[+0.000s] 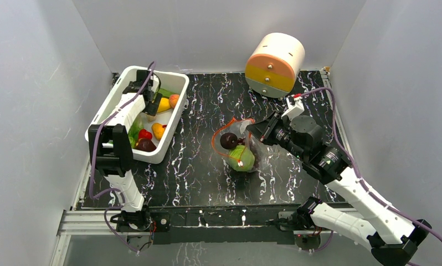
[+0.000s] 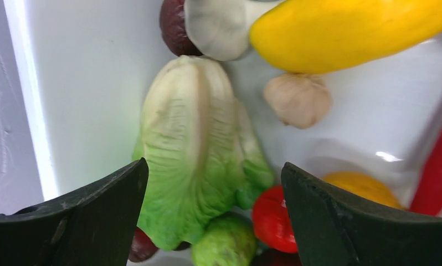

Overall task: Place the food in the zip-top bag and seal the zipper
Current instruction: Pick up the fake vegetable from the bin.

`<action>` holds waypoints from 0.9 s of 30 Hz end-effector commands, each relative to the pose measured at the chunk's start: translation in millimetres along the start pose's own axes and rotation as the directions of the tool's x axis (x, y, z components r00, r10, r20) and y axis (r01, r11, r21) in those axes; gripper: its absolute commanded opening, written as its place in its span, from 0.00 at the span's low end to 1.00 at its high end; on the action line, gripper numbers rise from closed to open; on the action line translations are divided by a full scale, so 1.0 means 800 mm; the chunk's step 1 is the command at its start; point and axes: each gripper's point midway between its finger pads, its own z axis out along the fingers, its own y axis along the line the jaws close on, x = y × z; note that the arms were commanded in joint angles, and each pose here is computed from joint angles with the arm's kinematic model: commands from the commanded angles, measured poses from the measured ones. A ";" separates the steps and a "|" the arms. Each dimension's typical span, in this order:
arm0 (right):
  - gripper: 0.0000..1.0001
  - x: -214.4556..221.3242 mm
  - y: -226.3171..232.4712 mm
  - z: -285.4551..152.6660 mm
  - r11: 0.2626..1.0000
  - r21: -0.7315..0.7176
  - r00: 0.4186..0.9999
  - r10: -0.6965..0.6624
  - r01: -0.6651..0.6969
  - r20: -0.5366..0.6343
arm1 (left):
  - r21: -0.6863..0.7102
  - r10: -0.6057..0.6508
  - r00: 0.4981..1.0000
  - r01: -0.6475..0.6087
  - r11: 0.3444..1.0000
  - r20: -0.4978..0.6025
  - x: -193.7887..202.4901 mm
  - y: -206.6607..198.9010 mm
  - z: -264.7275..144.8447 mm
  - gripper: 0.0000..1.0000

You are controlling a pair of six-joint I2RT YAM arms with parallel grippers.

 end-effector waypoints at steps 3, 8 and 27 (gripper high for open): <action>0.00 -0.052 0.042 -0.023 0.995 -0.093 0.989 0.060 -0.048 0.132 | -0.140 0.169 0.983 -0.158 0.977 0.071 -0.013 0.056 0.005 0.92; 0.00 -0.057 0.041 -0.029 0.997 -0.065 0.989 0.060 -0.052 0.134 | -0.090 0.201 0.978 -0.196 0.977 0.051 -0.004 0.044 0.027 0.93; 0.00 -0.068 0.044 -0.037 0.997 -0.052 0.986 0.056 -0.049 0.155 | -0.065 0.167 0.982 -0.173 0.983 -0.091 0.064 0.036 0.090 0.87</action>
